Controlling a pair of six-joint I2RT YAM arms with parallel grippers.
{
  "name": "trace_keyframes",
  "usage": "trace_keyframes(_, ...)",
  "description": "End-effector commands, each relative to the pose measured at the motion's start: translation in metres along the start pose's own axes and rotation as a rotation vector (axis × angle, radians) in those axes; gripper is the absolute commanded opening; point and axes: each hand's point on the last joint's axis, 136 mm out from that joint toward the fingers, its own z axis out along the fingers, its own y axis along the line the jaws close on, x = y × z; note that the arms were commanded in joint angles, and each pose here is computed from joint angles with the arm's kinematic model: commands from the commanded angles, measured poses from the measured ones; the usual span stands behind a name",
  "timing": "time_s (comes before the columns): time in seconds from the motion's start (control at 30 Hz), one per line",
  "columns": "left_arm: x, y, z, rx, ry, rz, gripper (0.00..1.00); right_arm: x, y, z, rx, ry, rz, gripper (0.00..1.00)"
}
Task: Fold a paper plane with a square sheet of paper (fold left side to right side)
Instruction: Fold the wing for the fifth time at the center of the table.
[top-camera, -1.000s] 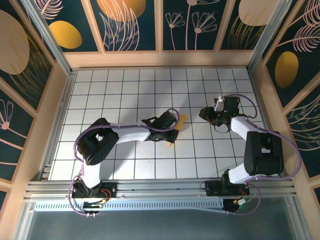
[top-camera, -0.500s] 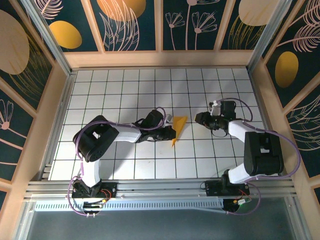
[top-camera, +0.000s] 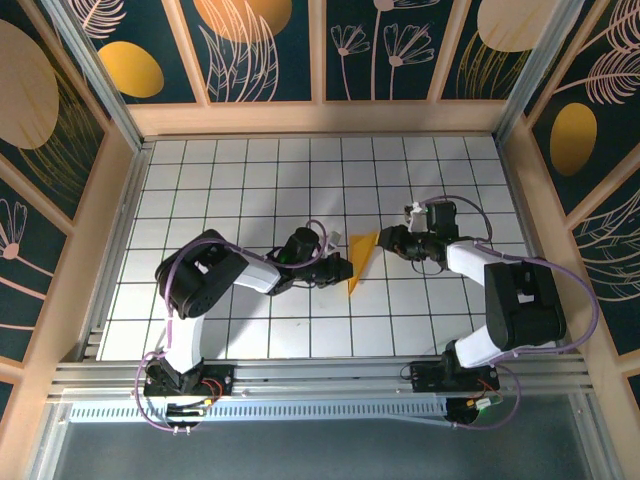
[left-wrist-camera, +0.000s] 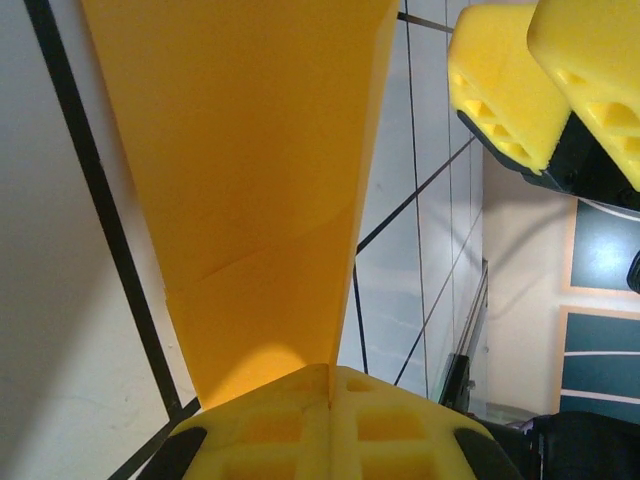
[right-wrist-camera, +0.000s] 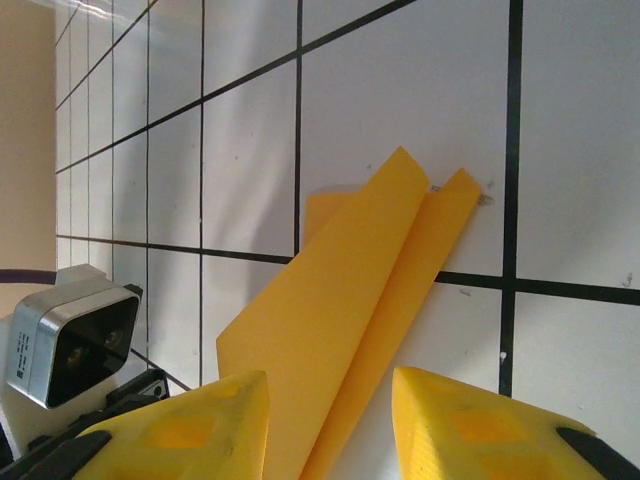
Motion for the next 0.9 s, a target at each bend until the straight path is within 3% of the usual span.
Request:
trace_keyframes(0.0,-0.001,-0.002,0.000,0.049,-0.004,-0.024,0.00,0.005,-0.004,0.006,0.030,0.004,0.029,0.37)
trace_keyframes(0.87,0.009,0.015,0.009,0.073,0.031,-0.107,0.00,0.032,-0.013,0.029,0.122,0.055,0.128,0.32)
